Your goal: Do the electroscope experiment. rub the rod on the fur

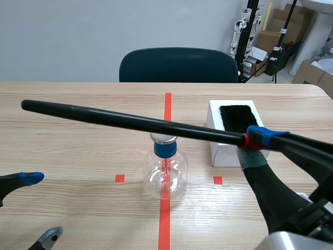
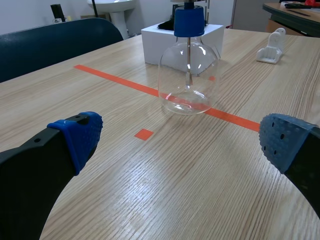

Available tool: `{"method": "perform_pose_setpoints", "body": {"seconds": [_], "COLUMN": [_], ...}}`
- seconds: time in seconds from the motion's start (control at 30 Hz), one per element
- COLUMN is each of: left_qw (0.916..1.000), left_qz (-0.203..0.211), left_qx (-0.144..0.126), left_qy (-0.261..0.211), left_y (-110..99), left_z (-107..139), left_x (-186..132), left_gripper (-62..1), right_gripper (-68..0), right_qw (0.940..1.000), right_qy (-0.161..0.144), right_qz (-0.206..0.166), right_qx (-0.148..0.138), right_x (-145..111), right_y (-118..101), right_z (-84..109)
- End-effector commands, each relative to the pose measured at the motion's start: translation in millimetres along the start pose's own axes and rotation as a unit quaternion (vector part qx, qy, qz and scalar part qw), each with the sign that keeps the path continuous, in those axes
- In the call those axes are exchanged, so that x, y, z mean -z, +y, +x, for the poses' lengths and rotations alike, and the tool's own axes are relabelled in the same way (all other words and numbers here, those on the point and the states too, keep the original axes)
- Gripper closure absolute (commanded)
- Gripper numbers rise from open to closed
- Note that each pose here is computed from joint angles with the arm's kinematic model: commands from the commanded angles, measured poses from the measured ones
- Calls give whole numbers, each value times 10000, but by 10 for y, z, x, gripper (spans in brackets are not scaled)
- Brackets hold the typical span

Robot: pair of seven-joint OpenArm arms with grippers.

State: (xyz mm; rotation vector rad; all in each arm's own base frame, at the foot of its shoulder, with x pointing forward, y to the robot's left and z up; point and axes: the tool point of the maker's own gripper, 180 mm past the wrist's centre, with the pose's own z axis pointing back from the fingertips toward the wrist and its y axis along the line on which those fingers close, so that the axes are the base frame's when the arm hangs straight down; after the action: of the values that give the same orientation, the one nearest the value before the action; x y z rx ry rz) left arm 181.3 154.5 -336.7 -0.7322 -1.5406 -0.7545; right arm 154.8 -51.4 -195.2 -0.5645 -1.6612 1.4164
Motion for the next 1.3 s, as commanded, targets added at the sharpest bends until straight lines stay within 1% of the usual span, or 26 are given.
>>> {"method": "perform_pose_setpoints", "body": {"seconds": [0.0, 0.23, 0.33, 0.43, 0.57, 0.73, 0.97, 1.27], "left_qw": [9995, 9995, 9995, 9995, 9995, 9995, 9995, 9995], "left_qz": [16, 16, 16, 16, 16, 16, 16, 16], "left_qx": [105, 105, 105, 105, 105, 105, 105, 105], "left_qy": [-301, -301, -301, -301, -301, -301, -301, -301], "left_y": [51, 51, 51, 51, 51, 51, 51, 51], "left_z": [145, 145, 145, 145, 145, 145, 145, 145], "left_x": [5, 5, 5, 5, 5, 5, 5, 5], "left_gripper": [-623, -623, -623, -623, -623, -623, -623, -623], "right_gripper": [-53, -53, -53, -53, -53, -53, -53, -53], "right_qw": [9998, 9995, 9995, 9996, 9994, 9994, 9998, 9998], "right_qy": [-68, -291, -302, -278, -267, -264, -13, -11], "right_qz": [-155, -132, -103, -109, -213, -200, -201, -199], "right_qx": [-42, -28, -5, 10, -38, -66, -59, -58], "right_x": [23, 10, -2, -29, -41, -41, -39, -39], "right_y": [-73, -62, -49, -44, -78, -74, -75, -74], "right_z": [17, 103, 116, 124, 128, 126, 36, 35]}}
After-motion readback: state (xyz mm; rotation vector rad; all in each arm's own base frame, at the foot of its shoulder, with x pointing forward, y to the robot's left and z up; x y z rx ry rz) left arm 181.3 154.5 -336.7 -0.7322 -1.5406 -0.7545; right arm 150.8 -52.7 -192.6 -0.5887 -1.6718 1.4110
